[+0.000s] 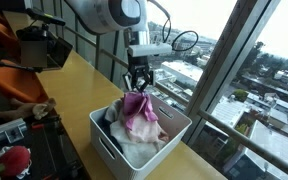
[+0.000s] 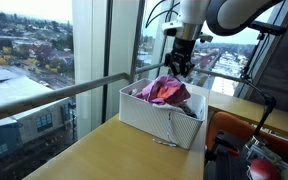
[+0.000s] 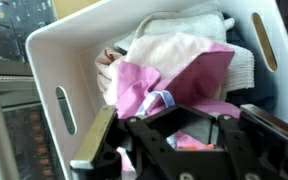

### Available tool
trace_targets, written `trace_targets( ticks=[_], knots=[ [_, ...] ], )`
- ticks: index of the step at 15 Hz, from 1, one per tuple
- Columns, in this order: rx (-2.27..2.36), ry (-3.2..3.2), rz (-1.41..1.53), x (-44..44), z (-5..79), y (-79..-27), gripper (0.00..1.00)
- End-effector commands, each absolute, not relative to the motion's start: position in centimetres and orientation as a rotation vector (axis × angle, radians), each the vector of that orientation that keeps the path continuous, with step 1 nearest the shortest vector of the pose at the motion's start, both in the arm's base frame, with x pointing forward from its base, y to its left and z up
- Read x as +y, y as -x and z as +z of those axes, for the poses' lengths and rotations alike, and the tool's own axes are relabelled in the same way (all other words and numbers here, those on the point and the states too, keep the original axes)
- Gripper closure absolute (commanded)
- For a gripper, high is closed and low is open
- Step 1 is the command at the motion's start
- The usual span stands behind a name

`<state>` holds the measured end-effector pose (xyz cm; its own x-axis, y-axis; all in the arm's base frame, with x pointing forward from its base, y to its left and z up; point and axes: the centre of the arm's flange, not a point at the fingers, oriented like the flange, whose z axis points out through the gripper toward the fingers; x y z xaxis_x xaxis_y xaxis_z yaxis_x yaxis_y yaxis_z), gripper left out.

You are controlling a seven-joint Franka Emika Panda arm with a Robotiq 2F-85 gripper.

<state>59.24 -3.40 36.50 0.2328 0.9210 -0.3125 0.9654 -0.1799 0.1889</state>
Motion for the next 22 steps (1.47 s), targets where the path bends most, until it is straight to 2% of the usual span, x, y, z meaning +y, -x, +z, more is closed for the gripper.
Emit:
trace_targets(
  ticks=[1, 6, 15, 22],
  knots=[
    [1.734, -2.235, -0.206, -3.2, 32.1, -58.6, 1.0],
    [1.696, -2.328, -0.26, -5.2, 25.7, -59.5, 1.0],
    [1.608, -2.415, -0.269, -10.8, 18.2, -65.0, 1.0],
    [1.609, -2.469, -0.349, -11.1, 13.4, -63.1, 1.0]
  ],
)
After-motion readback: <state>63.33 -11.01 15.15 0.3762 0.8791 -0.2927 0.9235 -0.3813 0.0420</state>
